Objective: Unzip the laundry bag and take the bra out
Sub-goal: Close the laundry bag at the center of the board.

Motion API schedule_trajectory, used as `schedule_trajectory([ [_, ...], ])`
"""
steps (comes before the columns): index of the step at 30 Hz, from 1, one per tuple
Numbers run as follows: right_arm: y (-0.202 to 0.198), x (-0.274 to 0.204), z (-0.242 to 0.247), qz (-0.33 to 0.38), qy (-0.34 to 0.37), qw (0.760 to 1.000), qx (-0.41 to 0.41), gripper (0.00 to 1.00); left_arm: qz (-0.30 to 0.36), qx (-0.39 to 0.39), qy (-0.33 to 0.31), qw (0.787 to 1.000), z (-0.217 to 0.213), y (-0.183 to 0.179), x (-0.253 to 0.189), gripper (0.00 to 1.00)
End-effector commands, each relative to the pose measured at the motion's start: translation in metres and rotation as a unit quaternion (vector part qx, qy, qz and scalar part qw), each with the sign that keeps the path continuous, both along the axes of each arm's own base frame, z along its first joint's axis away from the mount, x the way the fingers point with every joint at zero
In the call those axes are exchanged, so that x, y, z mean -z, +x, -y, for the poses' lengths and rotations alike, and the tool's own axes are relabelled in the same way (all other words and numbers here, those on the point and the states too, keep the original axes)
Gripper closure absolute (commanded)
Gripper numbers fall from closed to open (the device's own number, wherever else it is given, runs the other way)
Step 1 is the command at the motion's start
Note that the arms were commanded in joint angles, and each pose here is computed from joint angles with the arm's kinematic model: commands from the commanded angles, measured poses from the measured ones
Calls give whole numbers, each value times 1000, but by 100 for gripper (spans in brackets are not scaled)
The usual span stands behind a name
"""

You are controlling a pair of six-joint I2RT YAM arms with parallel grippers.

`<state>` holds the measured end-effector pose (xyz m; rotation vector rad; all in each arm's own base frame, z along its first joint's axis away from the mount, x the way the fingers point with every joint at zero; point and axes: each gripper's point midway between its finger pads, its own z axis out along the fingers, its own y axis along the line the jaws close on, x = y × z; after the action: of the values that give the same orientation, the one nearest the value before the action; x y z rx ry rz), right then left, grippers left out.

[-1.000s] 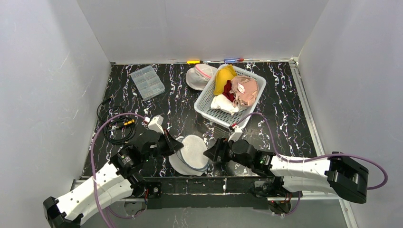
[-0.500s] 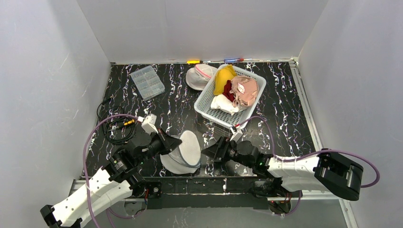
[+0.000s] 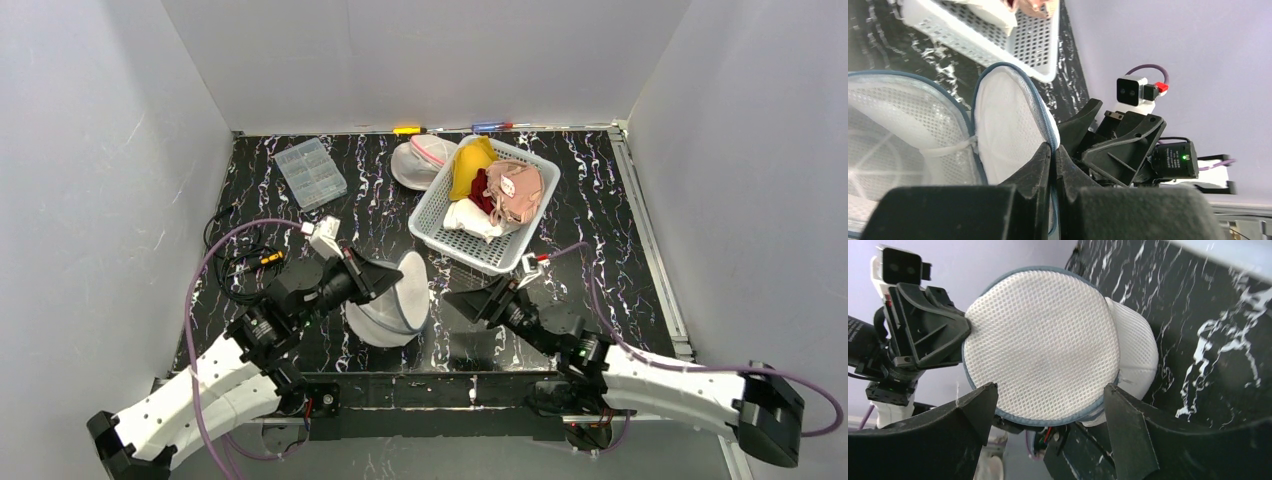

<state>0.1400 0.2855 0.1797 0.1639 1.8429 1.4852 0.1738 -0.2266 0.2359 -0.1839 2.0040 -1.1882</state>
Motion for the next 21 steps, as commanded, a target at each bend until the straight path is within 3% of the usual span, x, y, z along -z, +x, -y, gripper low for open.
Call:
schedule_trajectory([
  [1, 19, -21, 35, 51, -51, 994, 79, 15, 44, 44, -61, 996, 26, 4, -56, 100],
  [9, 18, -23, 52, 71, -91, 990, 87, 14, 73, 58, -72, 993, 33, 5, -82, 100],
  [16, 12, -7, 32, 70, -102, 991, 45, 14, 31, -13, 30, 999, -2, 14, 1, 100],
  [21, 11, 4, 20, 65, -122, 990, 26, 15, 15, -17, 59, 998, -2, 21, 28, 100],
])
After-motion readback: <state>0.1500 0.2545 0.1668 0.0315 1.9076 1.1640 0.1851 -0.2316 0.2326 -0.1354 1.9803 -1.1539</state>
